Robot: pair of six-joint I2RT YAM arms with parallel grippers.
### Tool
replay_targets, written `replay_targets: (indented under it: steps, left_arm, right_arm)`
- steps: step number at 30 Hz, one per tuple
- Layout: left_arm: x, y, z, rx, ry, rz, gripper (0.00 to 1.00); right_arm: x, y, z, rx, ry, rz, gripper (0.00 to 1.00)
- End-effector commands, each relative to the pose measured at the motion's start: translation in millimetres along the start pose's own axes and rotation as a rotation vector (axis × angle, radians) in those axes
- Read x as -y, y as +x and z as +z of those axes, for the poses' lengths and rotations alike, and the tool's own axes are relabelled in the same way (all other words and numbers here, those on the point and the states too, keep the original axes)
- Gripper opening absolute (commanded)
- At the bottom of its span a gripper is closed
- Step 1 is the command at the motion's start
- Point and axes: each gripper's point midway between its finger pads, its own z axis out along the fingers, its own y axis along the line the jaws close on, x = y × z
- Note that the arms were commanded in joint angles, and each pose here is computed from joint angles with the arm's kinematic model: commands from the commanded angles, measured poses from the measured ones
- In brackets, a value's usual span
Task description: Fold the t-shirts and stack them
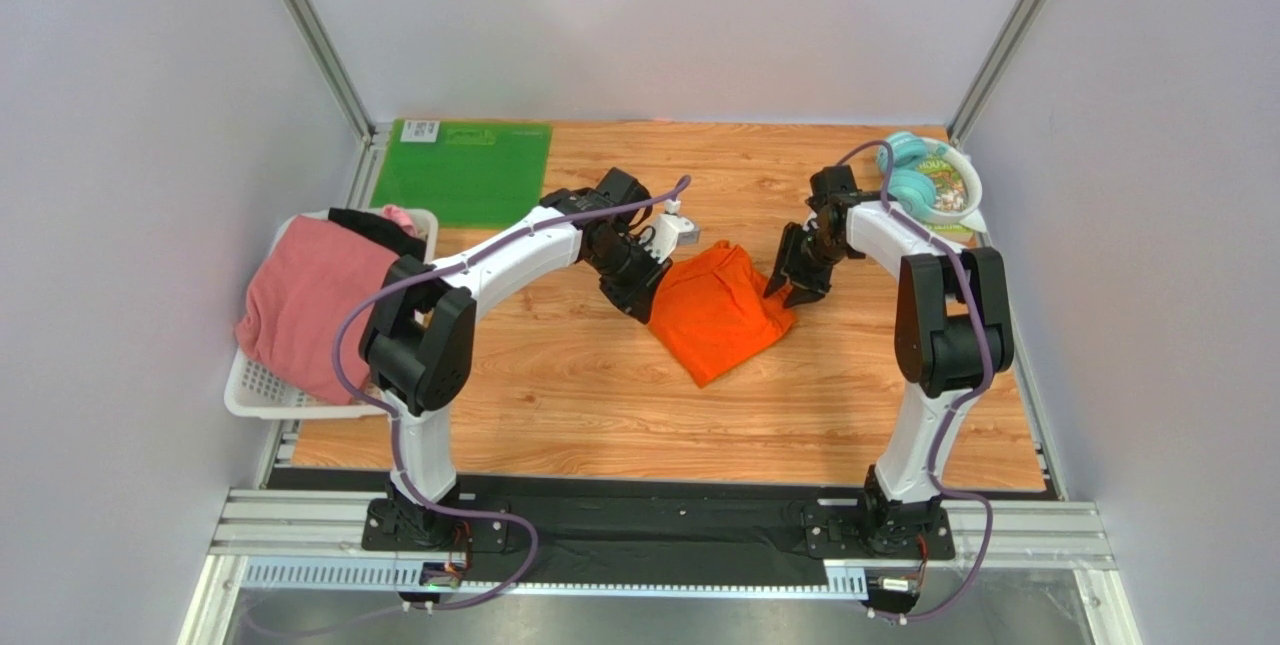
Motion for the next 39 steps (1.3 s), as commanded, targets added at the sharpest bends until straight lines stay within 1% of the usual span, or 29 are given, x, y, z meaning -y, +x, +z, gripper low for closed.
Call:
replay_targets:
  steps: [1, 3, 4, 6, 8, 9, 10, 12, 15, 22, 25, 27, 32, 35, 39]
  left_arm:
    - [10.8, -5.8, -15.3, 0.034, 0.009, 0.015, 0.07]
    - [9.4, -4.4, -15.8, 0.031, 0.003, 0.017, 0.07]
    - [9.3, -4.7, -15.5, 0.032, 0.000, 0.021, 0.07]
    - [9.7, -4.6, -16.9, 0.034, -0.002, 0.022, 0.07]
    - [10.2, -4.6, -17.8, 0.037, -0.003, 0.023, 0.07]
    - [10.6, -4.1, -18.2, 0.037, -0.003, 0.022, 0.07]
    - [10.7, -4.1, -18.4, 0.038, -0.003, 0.023, 0.07]
    - [10.4, -4.9, -19.4, 0.041, -0.007, 0.025, 0.07]
    - [10.8, -4.4, -19.2, 0.042, -0.005, 0.023, 0.07]
    - [11.1, -5.2, -19.6, 0.042, -0.004, 0.023, 0.07]
    - [10.9, -6.6, -20.1, 0.046, -0.006, 0.022, 0.07]
    - [10.5, -5.6, -19.9, 0.042, -0.009, 0.021, 0.07]
    - [10.3, -6.2, -21.4, 0.045, -0.014, 0.021, 0.07]
    - [10.2, -6.1, -22.2, 0.046, -0.017, 0.022, 0.07]
    - [11.5, -7.3, -25.1, 0.053, -0.019, 0.024, 0.07]
  right_arm:
    - [-15.6, -17.5, -6.8, 0.051, -0.067, -0.022, 0.40]
    - [-23.6, -14.9, -9.6, 0.045, -0.108, -0.012, 0.36]
    - [-25.9, -15.0, -10.3, 0.050, -0.116, -0.016, 0.31]
    - [-23.5, -14.6, -12.0, 0.056, -0.093, -0.026, 0.31]
    - [-14.8, -19.7, -14.0, 0.077, -0.040, -0.040, 0.36]
    - [-6.6, -22.2, -14.8, 0.092, 0.005, -0.039, 0.44]
    - [-2.6, -24.2, -15.3, 0.100, 0.023, -0.038, 0.47]
    - [4.7, -27.5, -16.0, 0.114, 0.057, -0.035, 0.51]
    - [10.7, -28.8, -15.0, 0.117, 0.068, -0.022, 0.52]
    - [9.0, -30.8, -14.8, 0.116, 0.046, -0.022, 0.51]
    - [2.2, -26.1, -13.1, 0.097, 0.002, -0.016, 0.49]
    - [-4.9, -19.9, -12.3, 0.074, -0.046, -0.010, 0.47]
    - [-22.9, -9.2, -21.5, 0.054, -0.151, 0.015, 0.42]
    - [-29.1, -5.8, -29.2, 0.061, -0.183, 0.013, 0.41]
    - [-27.3, 1.9, -31.8, 0.043, -0.183, 0.020, 0.41]
